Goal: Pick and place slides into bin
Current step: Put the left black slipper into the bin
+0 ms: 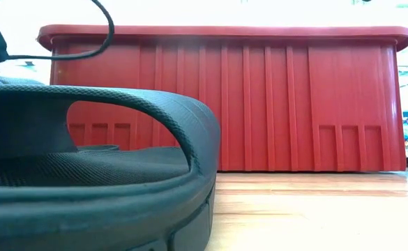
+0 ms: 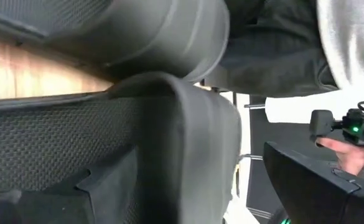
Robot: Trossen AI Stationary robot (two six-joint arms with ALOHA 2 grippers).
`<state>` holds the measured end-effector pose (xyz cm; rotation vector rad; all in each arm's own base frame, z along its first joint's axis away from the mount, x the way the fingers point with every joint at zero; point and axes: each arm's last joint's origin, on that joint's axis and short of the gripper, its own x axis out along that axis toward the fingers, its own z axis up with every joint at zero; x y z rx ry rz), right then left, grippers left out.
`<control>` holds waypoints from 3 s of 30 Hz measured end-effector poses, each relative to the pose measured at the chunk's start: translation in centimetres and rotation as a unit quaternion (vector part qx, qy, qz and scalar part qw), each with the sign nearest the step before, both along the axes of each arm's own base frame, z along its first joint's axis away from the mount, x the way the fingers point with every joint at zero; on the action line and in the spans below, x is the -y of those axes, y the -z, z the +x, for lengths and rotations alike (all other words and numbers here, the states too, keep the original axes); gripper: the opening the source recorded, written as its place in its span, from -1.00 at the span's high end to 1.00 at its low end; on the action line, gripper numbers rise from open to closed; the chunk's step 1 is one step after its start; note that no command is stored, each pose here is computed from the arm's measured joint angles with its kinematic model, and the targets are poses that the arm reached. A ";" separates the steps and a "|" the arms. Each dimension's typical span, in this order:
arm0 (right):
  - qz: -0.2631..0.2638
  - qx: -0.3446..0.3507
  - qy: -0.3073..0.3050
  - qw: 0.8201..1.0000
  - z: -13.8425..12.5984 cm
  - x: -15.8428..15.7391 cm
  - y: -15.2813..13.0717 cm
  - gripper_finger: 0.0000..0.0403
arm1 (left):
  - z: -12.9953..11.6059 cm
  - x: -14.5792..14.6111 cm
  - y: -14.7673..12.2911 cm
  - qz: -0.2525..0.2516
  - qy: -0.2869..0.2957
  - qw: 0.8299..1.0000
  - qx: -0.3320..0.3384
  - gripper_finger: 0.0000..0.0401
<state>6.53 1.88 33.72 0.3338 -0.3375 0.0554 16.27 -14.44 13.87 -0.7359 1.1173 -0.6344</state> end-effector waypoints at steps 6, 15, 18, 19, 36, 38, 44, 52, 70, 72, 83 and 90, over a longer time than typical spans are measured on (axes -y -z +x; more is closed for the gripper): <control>0.000 0.000 0.000 1.000 0.0 0.0 0.0 1.00 | 0.1 0.8 1.0 0.001 0.012 1.000 -0.010 -0.68; -0.001 -0.001 0.000 1.000 0.0 0.0 0.0 1.00 | 0.2 1.3 0.9 -0.027 0.042 0.999 0.007 0.18; -0.003 -0.004 0.000 1.000 0.0 0.0 0.1 1.00 | 0.3 1.4 0.6 -0.045 0.059 0.997 0.014 0.74; -0.003 -0.005 0.000 1.000 0.0 0.0 0.1 1.00 | 0.3 1.6 0.4 -0.060 0.070 0.995 0.026 0.87; -0.001 -0.004 0.003 1.000 0.0 0.0 0.1 1.00 | 0.0 1.3 -15.5 -0.035 0.105 0.975 0.191 0.98; -0.002 -0.004 0.003 1.000 0.0 0.0 0.1 1.00 | -0.7 -0.4 -17.7 0.021 0.093 0.972 0.214 0.99; -0.006 -0.004 0.007 1.000 0.0 0.0 0.1 1.00 | -2.7 -6.6 -24.4 0.218 -0.060 0.934 0.275 0.98; -0.032 -0.004 0.017 0.999 0.0 0.0 0.1 1.00 | -1.0 -13.1 -30.7 0.441 -0.211 0.807 0.331 0.99; -0.090 0.005 0.040 0.995 0.0 0.1 -0.1 1.00 | 12.4 -27.9 -38.7 0.365 -0.132 0.793 0.469 0.99; -0.090 0.005 0.040 0.995 0.0 0.1 -0.1 1.00 | 13.6 -29.2 -37.7 0.338 -0.132 0.797 0.483 0.99; -0.080 -0.014 0.093 0.992 0.0 0.4 0.0 1.00 | 16.2 -33.2 -29.2 0.265 -0.043 0.899 0.344 0.99; -0.076 -0.031 0.141 0.987 0.0 0.6 0.1 1.00 | 18.1 -35.1 -24.1 0.331 0.012 0.904 0.269 1.00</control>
